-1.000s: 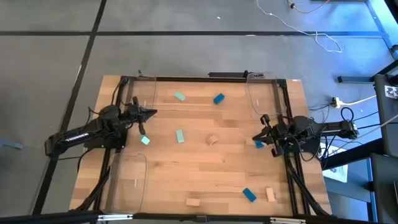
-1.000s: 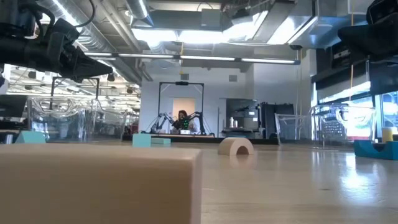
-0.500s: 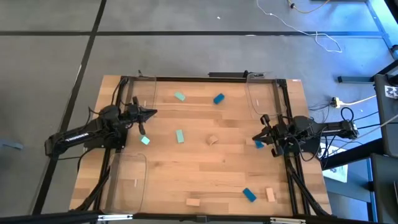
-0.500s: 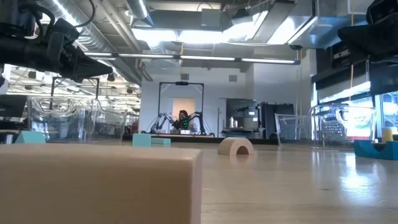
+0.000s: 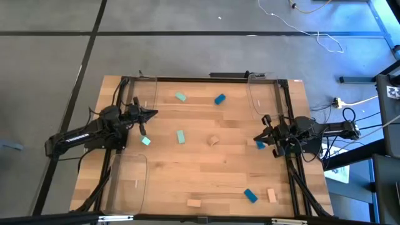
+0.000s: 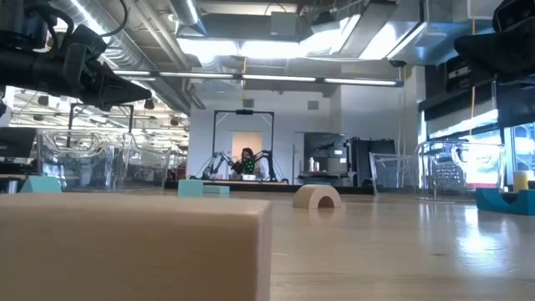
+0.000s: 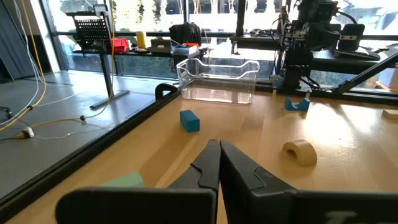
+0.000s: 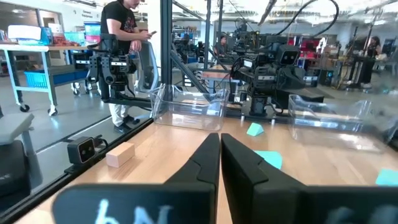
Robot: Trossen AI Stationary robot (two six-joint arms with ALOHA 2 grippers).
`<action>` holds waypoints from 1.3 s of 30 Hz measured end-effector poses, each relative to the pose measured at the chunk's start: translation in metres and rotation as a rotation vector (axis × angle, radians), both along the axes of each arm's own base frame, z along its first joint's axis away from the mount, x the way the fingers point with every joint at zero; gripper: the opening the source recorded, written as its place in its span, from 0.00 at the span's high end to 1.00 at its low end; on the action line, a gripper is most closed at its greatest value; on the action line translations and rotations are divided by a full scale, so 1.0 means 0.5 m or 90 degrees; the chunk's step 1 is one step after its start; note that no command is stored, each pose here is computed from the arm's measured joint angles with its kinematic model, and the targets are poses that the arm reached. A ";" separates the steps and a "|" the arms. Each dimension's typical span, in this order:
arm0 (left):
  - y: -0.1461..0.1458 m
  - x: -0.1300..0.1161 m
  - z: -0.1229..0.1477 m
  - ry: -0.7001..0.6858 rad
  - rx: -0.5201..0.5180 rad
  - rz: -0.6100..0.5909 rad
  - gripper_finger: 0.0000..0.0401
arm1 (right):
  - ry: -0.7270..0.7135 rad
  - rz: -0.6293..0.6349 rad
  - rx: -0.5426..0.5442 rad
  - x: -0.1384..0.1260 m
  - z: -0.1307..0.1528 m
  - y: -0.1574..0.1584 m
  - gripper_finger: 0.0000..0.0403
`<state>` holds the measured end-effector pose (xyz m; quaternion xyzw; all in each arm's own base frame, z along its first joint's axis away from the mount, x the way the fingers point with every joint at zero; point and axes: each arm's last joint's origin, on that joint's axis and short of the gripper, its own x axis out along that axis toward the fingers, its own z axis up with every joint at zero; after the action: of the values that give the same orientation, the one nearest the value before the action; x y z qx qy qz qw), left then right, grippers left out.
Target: Sort & place blocks by color
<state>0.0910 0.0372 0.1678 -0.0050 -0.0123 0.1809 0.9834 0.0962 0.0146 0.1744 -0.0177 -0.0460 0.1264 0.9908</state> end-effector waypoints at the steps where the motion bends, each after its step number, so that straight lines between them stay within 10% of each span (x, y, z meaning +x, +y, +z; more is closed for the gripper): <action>1: 0.000 0.000 0.000 0.000 0.000 0.000 1.00 | -0.011 -0.002 -0.013 0.000 0.002 0.000 0.96; 11: 0.000 0.000 0.000 0.000 0.000 0.000 1.00 | -0.128 -0.033 -0.047 -0.021 0.087 -0.004 0.96; 20: 0.000 0.000 0.000 0.000 0.000 0.000 1.00 | -0.017 -0.333 -0.024 -0.028 0.088 -0.033 0.96; 39: -0.002 -0.010 0.051 -0.041 -0.058 0.024 1.00 | -0.015 -0.344 0.073 -0.028 0.087 -0.034 0.96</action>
<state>0.0857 0.0364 0.1933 -0.0552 -0.0360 0.1996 0.9777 0.0821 -0.0026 0.2181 0.0256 -0.0582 -0.1456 0.9873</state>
